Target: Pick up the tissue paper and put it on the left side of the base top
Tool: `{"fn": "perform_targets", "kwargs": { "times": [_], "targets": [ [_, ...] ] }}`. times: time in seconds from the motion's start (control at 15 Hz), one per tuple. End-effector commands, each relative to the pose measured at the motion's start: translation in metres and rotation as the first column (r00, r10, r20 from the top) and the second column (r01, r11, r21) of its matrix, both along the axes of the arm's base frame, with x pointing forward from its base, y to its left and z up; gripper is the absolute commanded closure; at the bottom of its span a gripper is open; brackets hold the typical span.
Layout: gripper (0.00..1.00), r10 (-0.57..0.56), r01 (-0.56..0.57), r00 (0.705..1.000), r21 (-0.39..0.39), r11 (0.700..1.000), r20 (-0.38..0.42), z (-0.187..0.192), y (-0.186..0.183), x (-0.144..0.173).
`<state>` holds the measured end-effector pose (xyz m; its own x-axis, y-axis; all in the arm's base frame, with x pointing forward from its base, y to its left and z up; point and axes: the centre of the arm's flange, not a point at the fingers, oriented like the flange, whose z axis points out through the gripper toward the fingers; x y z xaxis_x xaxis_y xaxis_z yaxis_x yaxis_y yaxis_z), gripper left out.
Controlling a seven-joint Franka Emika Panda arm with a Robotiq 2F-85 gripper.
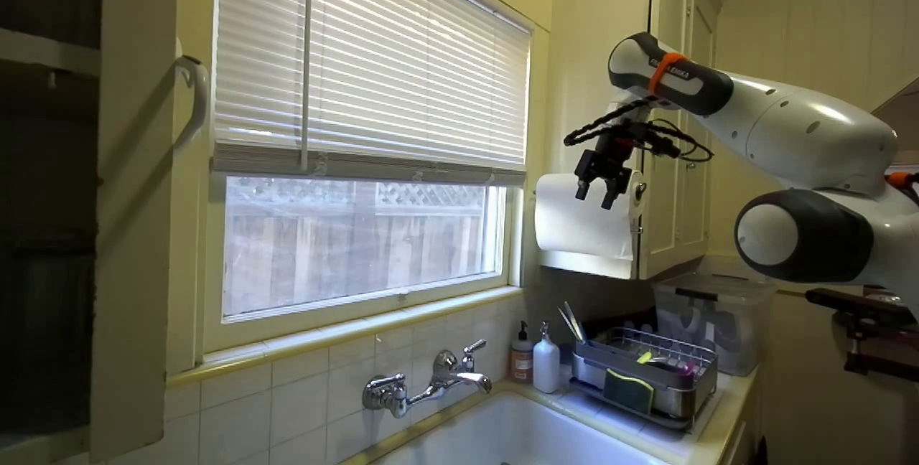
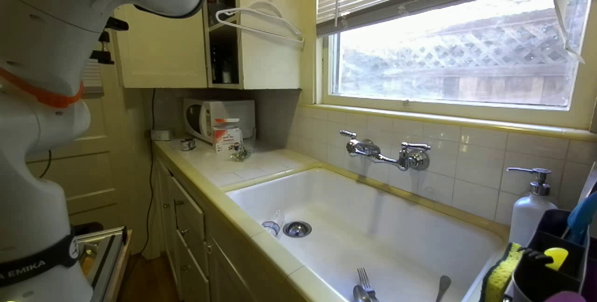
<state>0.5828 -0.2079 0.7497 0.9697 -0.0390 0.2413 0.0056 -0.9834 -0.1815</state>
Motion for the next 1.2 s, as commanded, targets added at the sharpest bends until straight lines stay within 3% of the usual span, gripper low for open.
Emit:
{"fn": "perform_targets", "kwargs": {
  "times": [0.0,0.2,0.33,0.6,0.67,0.73,0.8,1.13],
  "targets": [
    [0.0,-0.018,0.017,0.999,-0.021,1.0,-0.05,-0.056,0.002,-0.056],
    [0.0,-0.064,0.065,0.998,-0.031,0.997,0.004,-0.06,-0.008,-0.058],
    [0.0,-0.058,0.061,0.993,-0.028,0.998,0.102,-0.058,-0.014,-0.057],
    [0.0,-0.127,0.131,0.948,0.008,0.991,0.293,-0.044,-0.032,-0.041],
    [0.0,-0.136,0.138,0.943,0.016,0.99,0.304,-0.041,-0.038,-0.037],
    [0.0,-0.162,0.162,0.957,0.019,0.987,0.24,-0.04,-0.043,-0.034],
    [0.0,-0.128,0.137,0.959,-0.019,0.99,0.255,0.014,-0.061,0.013],
    [0.0,-0.176,0.183,0.956,-0.009,0.983,0.235,0.013,-0.062,0.013]
  ]
}}
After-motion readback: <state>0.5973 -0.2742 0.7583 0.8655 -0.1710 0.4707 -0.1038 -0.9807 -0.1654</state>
